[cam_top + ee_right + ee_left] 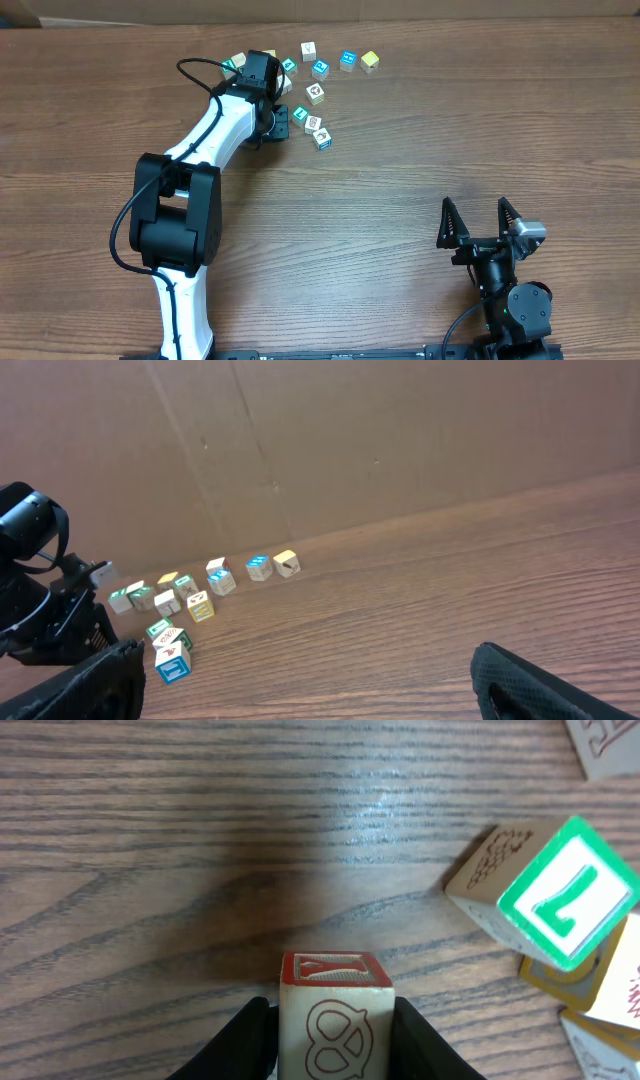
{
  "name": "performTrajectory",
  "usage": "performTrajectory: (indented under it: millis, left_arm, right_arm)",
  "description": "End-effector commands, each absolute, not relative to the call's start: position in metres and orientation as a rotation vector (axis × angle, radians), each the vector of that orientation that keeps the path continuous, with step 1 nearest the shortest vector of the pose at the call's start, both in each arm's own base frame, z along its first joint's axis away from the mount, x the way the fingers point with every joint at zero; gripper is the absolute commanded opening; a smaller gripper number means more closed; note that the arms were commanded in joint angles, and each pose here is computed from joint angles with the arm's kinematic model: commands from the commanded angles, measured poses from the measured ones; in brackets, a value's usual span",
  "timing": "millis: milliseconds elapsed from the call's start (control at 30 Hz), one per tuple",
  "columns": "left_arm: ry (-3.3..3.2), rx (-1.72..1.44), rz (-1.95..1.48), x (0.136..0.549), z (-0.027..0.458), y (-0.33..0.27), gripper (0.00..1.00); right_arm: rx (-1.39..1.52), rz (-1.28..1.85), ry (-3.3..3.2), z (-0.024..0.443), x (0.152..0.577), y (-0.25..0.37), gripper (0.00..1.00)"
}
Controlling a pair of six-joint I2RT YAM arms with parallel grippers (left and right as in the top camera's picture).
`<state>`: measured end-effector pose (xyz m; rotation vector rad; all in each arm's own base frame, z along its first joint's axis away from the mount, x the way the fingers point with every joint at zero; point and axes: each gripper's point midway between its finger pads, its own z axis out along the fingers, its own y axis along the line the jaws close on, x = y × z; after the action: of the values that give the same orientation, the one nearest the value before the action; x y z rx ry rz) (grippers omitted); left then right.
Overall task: Form a horizontal line
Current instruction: 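Close the left gripper around the pretzel-picture block with red edge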
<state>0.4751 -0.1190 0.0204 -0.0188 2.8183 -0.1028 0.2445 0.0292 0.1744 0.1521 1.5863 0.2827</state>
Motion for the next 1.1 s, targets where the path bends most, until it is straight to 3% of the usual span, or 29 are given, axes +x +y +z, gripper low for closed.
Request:
performTrajectory:
  millis: [0,133,267,500,1067]
  left_arm:
    - [2.83,0.052,-0.089,0.4729,0.0166,-0.1193,0.34]
    - [2.825,0.051,-0.091,0.474,0.017,-0.1196,0.45]
    - [2.811,0.051,-0.095,0.4772,0.0181,-0.1204,0.47]
    - [2.81,0.051,-0.095,0.4773,0.0181,-0.1206,0.39]
    - [2.824,0.048,-0.091,0.4744,0.017,-0.1189,0.4]
  right_arm:
    - [0.155,0.281,1.583,0.1724,0.2446,0.0282,1.0]
    - [0.154,0.281,1.583,0.1724,0.2446,0.0282,1.0]
    - [0.155,0.281,1.583,0.1724,0.2446,0.0282,1.0]
    - [0.154,0.281,1.583,0.1724,0.2446,0.0282,1.0]
    - [0.155,0.281,1.583,0.1724,0.2446,0.0282,1.0]
